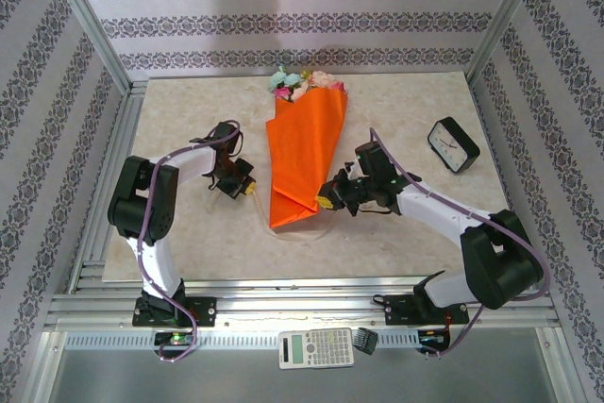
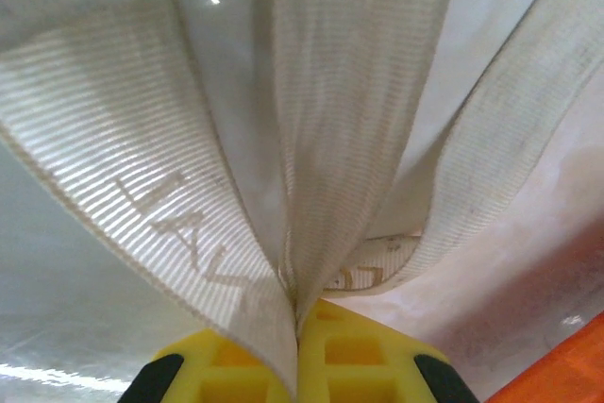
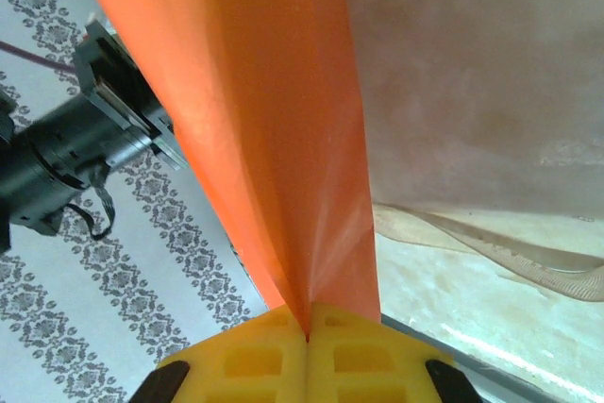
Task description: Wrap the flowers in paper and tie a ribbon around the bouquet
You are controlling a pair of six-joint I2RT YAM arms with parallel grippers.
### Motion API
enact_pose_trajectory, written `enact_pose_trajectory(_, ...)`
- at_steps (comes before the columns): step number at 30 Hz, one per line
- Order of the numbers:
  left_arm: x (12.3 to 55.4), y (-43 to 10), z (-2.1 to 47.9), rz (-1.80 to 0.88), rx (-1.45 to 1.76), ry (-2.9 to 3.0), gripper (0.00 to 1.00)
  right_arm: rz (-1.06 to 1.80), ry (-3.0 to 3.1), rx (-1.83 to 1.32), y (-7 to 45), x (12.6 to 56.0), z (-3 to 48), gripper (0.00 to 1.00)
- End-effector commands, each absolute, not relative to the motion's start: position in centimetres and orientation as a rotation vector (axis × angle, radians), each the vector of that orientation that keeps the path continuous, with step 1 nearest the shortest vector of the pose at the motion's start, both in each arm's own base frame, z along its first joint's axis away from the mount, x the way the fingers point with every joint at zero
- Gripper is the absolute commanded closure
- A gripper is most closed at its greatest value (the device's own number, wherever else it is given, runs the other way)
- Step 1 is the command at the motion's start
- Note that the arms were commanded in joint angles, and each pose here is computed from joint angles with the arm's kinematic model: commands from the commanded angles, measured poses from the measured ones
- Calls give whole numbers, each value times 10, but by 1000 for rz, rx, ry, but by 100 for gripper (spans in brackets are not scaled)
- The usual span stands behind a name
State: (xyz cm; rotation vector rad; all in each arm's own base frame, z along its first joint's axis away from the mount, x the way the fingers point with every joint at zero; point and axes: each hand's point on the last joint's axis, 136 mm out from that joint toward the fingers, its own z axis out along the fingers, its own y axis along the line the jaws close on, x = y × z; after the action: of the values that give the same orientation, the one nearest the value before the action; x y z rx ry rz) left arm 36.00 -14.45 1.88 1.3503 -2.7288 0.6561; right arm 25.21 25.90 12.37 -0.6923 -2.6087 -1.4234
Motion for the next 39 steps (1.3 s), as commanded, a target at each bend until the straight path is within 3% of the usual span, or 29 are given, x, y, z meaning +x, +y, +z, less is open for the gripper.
enact_pose_trajectory(1, 424, -146, 22, 830, 1458, -2817, 100, -1444, -2585, -644, 267, 242, 132, 100)
enact_pose_trajectory(8, 449, -149, 41, 931, 1525, -2806, 100, -1300, -2619, -628, 262, 217, 96, 100)
enact_pose_trajectory(12, 425, -146, 37, 914, 1538, -2754, 100, -1234, -2659, -628, 254, 219, 84, 70)
enact_pose_trajectory(16, 401, -142, 32, 916, 1554, -2717, 100, -1095, -2798, -592, 236, 233, 104, 52)
enact_pose_trajectory(18, 393, -139, 32, 915, 1560, -2706, 100, -980, -2867, -644, 215, 240, 107, 48)
enact_pose_trajectory(26, 373, -134, 46, 926, 1561, -2696, 100, -704, -2962, -1154, 135, 298, 106, 52)
enact_pose_trajectory(39, 364, -129, 49, 878, 1514, -2718, 100, -377, -2792, -1360, 151, 312, 31, 54)
